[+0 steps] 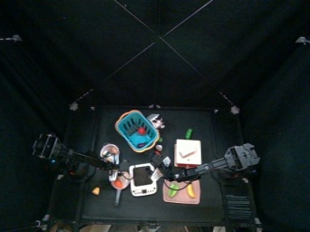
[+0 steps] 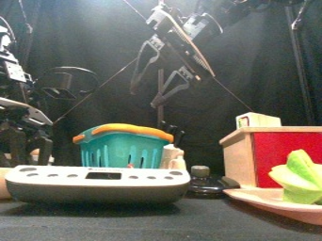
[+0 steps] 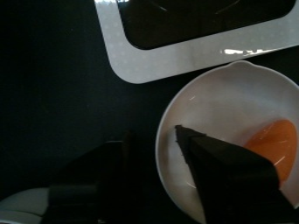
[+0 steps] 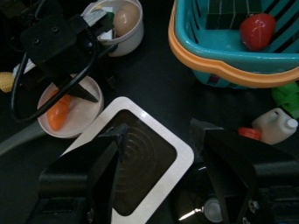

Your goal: Grab pan

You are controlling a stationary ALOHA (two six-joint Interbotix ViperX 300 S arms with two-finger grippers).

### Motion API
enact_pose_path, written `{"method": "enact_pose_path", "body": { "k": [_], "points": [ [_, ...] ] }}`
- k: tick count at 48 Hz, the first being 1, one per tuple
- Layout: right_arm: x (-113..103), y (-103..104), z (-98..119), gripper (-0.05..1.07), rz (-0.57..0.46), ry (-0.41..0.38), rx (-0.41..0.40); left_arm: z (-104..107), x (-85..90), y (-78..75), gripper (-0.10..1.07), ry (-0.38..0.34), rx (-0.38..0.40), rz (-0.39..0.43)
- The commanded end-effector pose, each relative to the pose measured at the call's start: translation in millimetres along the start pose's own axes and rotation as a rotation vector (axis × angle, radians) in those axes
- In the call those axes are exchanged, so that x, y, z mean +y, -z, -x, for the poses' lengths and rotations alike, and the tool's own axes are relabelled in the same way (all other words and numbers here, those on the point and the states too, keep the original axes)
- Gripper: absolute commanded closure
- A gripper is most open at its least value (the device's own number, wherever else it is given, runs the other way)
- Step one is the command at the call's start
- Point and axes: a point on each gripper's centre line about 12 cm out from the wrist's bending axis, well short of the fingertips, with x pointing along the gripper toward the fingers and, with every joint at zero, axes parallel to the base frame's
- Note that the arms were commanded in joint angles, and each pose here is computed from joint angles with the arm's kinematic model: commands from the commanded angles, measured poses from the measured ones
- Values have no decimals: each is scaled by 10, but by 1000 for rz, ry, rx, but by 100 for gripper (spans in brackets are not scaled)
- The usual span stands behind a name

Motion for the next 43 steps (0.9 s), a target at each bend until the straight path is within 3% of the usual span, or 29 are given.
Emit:
{"method": "enact_pose_path", "body": {
  "k": [1,10,16,31,43],
  "points": [
    [6,-148,118,11,-23,-20,-30,31,4,-112,25,-2,-31,-4],
    [-17,-49,148,11,-76,-21,30,127,-12,-238,43,-5,-67,-11],
    [-28,24,203,11,-80,-25,48,210,-25,-276,48,-8,-77,-5],
    [-57,78,227,11,-84,-19,60,362,-11,-242,49,-19,-66,30],
    [-67,92,224,11,-81,-16,63,541,-9,-208,49,-2,-114,83]
  ]
}}
